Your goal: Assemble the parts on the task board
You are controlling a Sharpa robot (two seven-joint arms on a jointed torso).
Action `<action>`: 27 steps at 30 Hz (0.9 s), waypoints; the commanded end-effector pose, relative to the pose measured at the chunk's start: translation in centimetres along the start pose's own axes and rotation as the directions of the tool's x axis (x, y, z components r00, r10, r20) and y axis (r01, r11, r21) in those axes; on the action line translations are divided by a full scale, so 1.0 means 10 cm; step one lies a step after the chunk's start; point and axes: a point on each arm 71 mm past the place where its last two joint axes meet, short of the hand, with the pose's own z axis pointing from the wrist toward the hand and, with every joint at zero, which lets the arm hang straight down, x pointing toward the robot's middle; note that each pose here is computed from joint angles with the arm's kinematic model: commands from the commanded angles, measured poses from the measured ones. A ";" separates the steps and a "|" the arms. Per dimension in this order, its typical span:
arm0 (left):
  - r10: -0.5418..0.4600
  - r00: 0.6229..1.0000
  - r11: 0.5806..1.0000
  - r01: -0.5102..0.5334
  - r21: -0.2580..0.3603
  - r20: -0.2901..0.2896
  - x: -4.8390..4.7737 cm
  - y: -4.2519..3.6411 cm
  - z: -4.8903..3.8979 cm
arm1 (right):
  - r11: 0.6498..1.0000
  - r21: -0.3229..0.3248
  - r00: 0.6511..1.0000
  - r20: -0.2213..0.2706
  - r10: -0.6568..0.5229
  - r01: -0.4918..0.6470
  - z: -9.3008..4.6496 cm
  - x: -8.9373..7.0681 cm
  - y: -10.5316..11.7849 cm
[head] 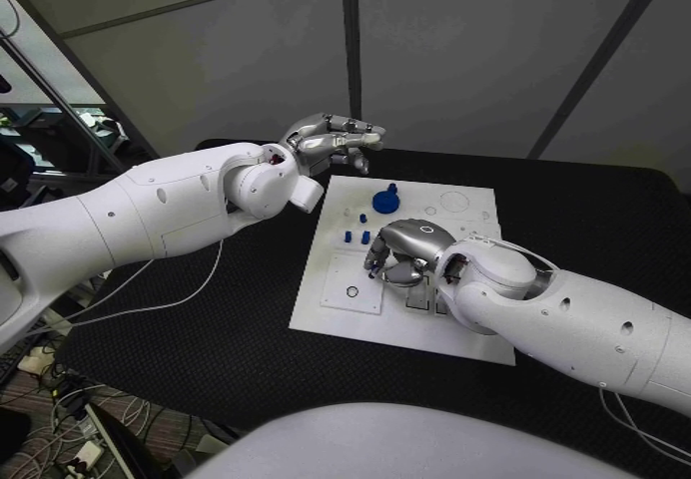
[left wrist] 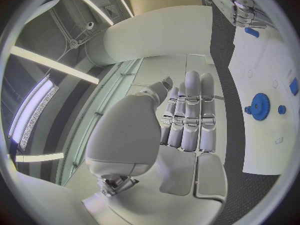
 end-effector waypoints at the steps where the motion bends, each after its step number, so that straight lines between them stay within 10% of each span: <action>1: -0.003 1.000 1.000 0.003 0.002 -0.016 0.014 -0.012 0.008 | 1.000 -0.003 1.000 -0.018 -0.009 0.008 0.00 0.02 0.00; 27: -0.003 1.000 1.000 0.003 -0.006 -0.018 0.012 -0.008 0.013 | 0.999 0.013 0.998 -0.057 -0.036 0.037 0.01 0.13 -0.01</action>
